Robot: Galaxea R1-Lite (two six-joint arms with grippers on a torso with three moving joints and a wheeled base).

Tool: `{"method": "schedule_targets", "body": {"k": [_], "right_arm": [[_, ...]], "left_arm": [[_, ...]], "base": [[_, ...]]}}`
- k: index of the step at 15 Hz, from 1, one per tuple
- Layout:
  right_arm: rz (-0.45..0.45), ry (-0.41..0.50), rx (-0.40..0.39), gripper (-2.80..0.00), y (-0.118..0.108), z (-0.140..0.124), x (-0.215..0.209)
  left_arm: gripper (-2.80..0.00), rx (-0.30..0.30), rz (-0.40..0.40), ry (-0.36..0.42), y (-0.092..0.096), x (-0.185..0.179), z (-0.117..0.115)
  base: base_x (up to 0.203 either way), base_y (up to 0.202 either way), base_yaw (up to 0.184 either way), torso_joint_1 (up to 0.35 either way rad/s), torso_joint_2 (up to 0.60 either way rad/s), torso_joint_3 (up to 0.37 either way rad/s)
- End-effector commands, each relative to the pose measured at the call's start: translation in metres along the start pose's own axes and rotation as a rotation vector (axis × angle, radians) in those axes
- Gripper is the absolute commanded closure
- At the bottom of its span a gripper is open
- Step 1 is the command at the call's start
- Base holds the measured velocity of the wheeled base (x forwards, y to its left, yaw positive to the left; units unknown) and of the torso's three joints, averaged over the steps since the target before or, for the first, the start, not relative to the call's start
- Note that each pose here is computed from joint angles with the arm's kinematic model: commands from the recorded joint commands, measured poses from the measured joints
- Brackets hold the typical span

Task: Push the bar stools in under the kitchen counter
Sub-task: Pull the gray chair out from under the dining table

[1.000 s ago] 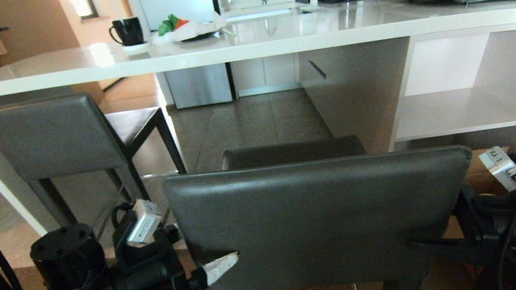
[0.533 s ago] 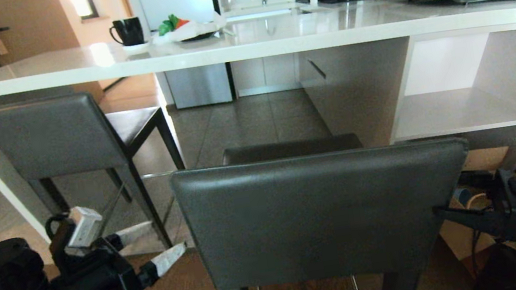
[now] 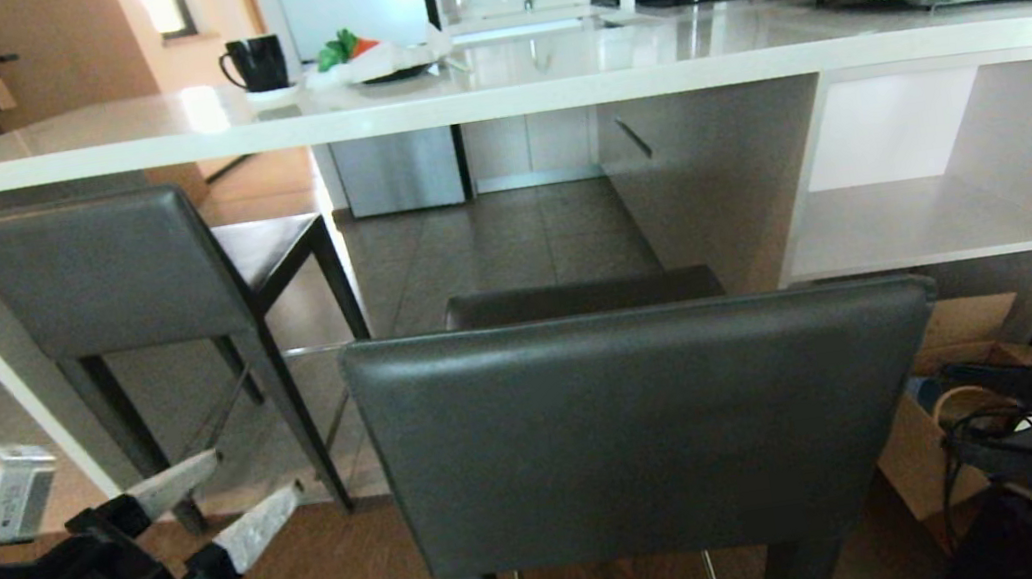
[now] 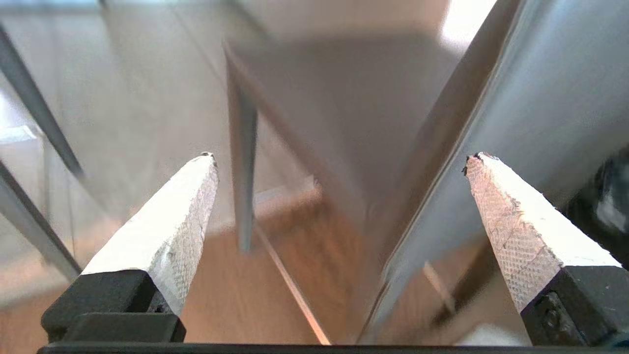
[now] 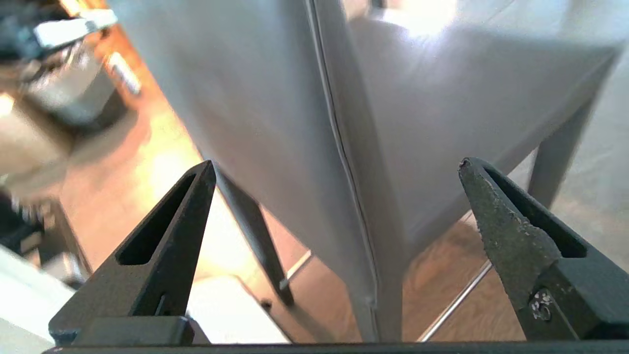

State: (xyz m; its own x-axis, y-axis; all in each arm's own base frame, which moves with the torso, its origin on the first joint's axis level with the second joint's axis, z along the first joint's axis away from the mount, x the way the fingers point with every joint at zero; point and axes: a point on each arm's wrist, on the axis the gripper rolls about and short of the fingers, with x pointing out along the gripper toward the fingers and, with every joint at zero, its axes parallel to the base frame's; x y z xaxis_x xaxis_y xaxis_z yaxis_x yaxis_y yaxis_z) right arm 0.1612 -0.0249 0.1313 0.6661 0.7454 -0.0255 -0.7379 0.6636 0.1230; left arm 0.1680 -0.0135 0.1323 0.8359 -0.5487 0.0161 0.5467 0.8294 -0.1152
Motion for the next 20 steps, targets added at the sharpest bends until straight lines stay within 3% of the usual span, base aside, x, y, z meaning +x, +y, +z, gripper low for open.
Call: {"method": "schedule_targets", "body": {"k": [1,5,7,9,12,14,18,20], "right_arm": [[-0.043,-0.085,-0.054,-2.80,0.023,0.023,-0.016],[-0.136,-0.267,-0.047,-2.80,0.060,0.060,-0.037],[-0.068,-0.373,0.046,-2.80,0.092,0.082,-0.049],[0.026,-0.417,0.105,-2.80,0.123,0.096,-0.061],[0.128,-0.390,0.082,-2.80,0.155,0.106,-0.072],[0.207,-0.358,0.120,-2.80,0.178,0.117,-0.081],[0.471,-0.258,0.102,-2.80,0.224,0.132,-0.110],[0.555,-0.240,0.078,-2.80,0.249,0.138,-0.130]], "left_arm": [[-2.80,0.061,0.034,-0.147,-0.016,-0.025,0.025],[-2.80,0.089,0.144,-0.264,-0.034,-0.054,0.043],[-2.80,0.095,0.131,-0.326,-0.047,-0.070,0.055],[-2.80,0.071,0.067,-0.366,-0.066,-0.092,0.068],[-2.80,-0.027,-0.012,-0.294,-0.096,-0.133,0.092],[-2.80,-0.040,-0.042,-0.317,-0.113,-0.160,0.107],[-2.80,0.000,0.061,-0.360,-0.123,-0.167,0.112],[-2.80,0.020,-0.025,-0.353,-0.129,-0.176,0.102]], "base": [[0.000,0.000,0.000,0.000,0.00,0.000],[0.000,0.000,0.000,0.000,0.00,0.000],[0.000,0.000,0.000,0.000,0.00,0.000],[0.000,0.000,0.000,0.000,0.00,0.000],[0.000,0.000,0.000,0.000,0.00,0.000],[0.000,0.000,0.000,0.000,0.00,0.000],[0.000,0.000,0.000,0.000,0.00,0.000],[0.000,0.000,0.000,0.000,0.00,0.000]]}}
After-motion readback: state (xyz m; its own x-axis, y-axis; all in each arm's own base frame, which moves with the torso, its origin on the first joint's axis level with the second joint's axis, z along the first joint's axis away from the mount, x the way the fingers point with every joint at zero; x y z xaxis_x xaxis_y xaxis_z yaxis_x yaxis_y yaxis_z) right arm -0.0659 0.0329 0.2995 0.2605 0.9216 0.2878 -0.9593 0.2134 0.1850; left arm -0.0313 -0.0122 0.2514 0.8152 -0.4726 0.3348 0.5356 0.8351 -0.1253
